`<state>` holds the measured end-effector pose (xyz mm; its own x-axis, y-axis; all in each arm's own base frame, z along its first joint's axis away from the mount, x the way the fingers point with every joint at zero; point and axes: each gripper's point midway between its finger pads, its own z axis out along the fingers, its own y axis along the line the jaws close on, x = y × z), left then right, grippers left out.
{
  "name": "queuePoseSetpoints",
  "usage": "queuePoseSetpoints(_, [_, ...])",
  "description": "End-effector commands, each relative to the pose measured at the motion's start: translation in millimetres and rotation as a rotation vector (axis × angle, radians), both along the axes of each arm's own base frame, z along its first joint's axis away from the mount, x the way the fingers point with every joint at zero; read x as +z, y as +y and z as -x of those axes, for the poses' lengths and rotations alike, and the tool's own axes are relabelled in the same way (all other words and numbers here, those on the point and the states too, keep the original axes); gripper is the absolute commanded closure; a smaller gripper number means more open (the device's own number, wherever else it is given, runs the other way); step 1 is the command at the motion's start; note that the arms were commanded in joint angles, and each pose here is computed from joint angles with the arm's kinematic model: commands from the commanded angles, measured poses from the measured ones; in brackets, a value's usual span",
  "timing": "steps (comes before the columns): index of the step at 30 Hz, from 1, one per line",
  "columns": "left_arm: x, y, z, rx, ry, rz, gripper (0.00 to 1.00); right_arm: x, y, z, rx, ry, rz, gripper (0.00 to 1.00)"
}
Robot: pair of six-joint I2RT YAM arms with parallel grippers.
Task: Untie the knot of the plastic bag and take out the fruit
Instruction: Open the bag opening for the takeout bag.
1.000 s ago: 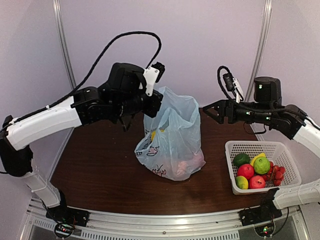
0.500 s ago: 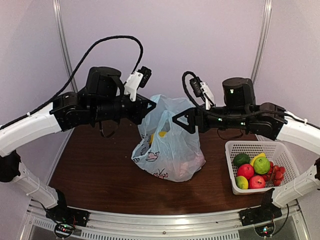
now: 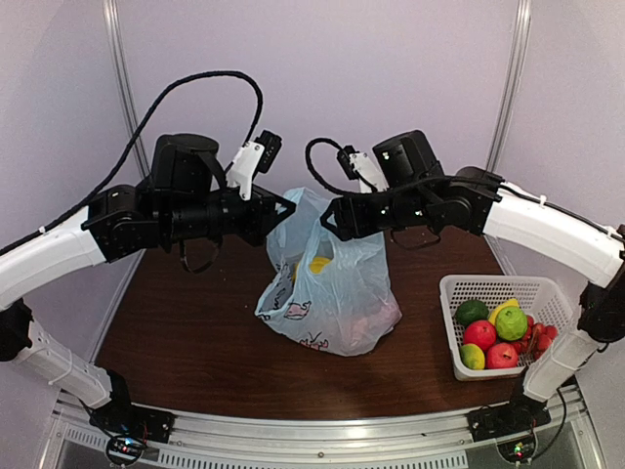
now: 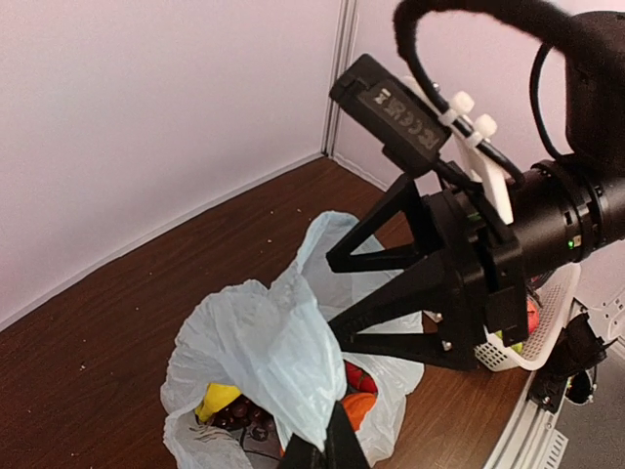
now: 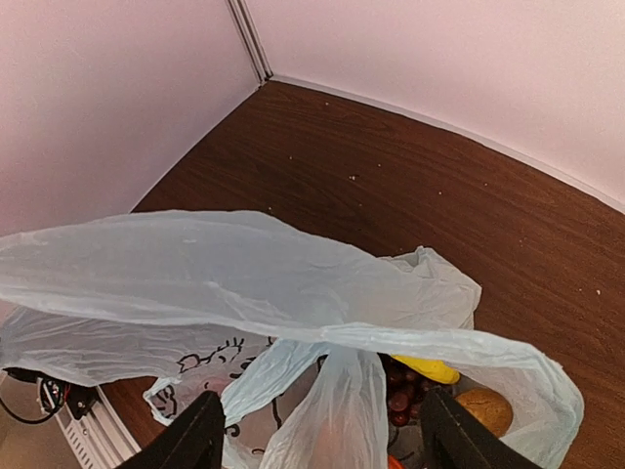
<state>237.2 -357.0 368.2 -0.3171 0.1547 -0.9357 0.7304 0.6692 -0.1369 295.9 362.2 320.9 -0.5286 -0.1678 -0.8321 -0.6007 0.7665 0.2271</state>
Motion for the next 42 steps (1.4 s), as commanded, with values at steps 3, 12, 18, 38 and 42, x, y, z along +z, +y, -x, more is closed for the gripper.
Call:
queuePoseSetpoints(3, [7, 0, -3, -0.003, 0.006, 0.054, 1.00, -19, 7, -8, 0.026, 0.028, 0.091, 0.34])
queuePoseSetpoints(12, [5, 2, -9, 0.013, 0.022, 0.057, 1.00, -35, 15, -13, 0.040, 0.039, 0.120, 0.46])
queuePoseSetpoints(18, [4, 8, -15, 0.030, 0.051, 0.079, 1.00, -31, 15, -12, 0.049, 0.032, 0.102, 0.73])
queuePoseSetpoints(38, [-38, 40, -59, 0.181, 0.144, 0.074, 1.00, -70, 0, 140, 0.497, 0.115, -0.024, 1.00])
queuePoseSetpoints(42, [-51, 45, -57, 0.182, 0.135, 0.071, 1.00, -131, -16, 170, 0.500, 0.230, 0.053, 1.00])
